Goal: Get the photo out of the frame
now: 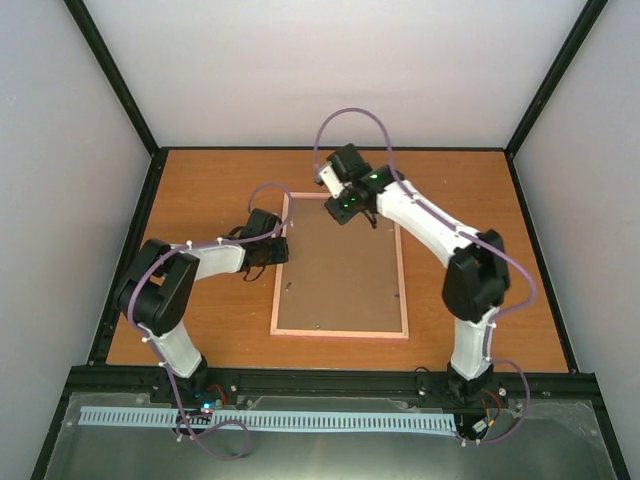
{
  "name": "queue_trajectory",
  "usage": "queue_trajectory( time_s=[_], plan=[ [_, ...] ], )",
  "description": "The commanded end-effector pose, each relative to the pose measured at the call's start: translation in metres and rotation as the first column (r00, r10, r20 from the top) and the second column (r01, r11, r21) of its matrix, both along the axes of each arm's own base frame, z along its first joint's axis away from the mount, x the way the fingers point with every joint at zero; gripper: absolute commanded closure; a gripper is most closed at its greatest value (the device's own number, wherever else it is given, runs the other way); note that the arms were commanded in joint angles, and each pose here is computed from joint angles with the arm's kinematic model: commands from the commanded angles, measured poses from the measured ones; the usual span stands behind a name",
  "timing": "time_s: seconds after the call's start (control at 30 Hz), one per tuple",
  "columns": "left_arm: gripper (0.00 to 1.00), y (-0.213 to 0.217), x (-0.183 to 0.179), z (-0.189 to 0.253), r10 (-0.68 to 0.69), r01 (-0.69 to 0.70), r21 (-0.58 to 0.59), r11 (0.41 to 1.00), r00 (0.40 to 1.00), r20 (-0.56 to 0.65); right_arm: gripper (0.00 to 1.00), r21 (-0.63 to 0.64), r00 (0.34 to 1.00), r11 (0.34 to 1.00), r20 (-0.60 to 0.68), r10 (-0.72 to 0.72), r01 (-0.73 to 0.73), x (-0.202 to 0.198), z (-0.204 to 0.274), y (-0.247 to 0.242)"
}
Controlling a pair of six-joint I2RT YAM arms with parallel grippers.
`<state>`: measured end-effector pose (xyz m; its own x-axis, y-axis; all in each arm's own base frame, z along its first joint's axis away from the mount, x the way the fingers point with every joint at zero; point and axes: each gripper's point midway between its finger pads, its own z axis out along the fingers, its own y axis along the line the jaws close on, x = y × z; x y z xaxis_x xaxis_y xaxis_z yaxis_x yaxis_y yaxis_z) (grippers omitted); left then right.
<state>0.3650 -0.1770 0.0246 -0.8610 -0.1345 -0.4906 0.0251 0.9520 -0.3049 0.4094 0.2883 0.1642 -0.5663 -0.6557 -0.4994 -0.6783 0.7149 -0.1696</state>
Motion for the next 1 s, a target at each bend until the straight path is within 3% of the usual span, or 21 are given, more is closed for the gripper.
queue_trajectory(
  time_s=[0.0,0.13,0.17,0.27,0.4,0.53,0.67,0.8,0.97],
  plan=[
    [0.99,0.013,-0.008,0.004,0.067,-0.068,-0.019,0.997,0.997,-0.026,0.97,0.136,0.998,0.989,-0.012,0.058,-0.056,-0.024,0.04,-0.028],
    [0.99,0.009,-0.008,0.009,0.055,-0.056,-0.046,0.997,0.998,-0.029,0.97,0.155,0.983,0.972,-0.02,0.184,-0.179,-0.068,0.045,-0.048],
    [0.95,0.009,-0.008,0.011,0.049,-0.05,-0.045,0.998,0.998,-0.033,0.97,0.148,0.981,0.971,-0.014,0.194,-0.19,-0.076,0.045,-0.053],
    [0.63,0.013,-0.01,0.028,0.037,-0.038,-0.021,0.999,0.999,-0.014,0.97,0.137,0.98,0.971,0.007,0.199,-0.198,-0.098,0.044,-0.071],
    [0.42,0.012,0.009,0.072,-0.006,0.004,0.018,1.0,0.995,0.103,0.97,0.132,0.958,0.949,-0.001,0.288,-0.285,-0.134,0.046,-0.085],
    [0.35,-0.007,0.052,0.112,-0.14,0.123,0.087,0.989,0.964,0.225,0.97,0.192,0.867,0.854,-0.023,0.497,-0.484,-0.186,0.066,-0.083],
    [0.33,-0.032,0.104,0.118,-0.263,0.236,0.13,0.963,0.927,0.266,0.97,0.251,0.755,0.741,-0.055,0.653,-0.623,-0.235,0.073,-0.086],
    [0.29,-0.053,0.154,0.113,-0.365,0.345,0.119,0.931,0.886,0.287,0.97,0.248,0.685,0.722,-0.228,0.692,-0.646,-0.259,0.041,-0.098],
    [0.28,-0.084,0.188,0.092,-0.501,0.499,0.087,0.862,0.814,0.293,0.97,0.218,0.623,0.734,-0.408,0.668,-0.644,-0.276,0.011,-0.116]
  ],
)
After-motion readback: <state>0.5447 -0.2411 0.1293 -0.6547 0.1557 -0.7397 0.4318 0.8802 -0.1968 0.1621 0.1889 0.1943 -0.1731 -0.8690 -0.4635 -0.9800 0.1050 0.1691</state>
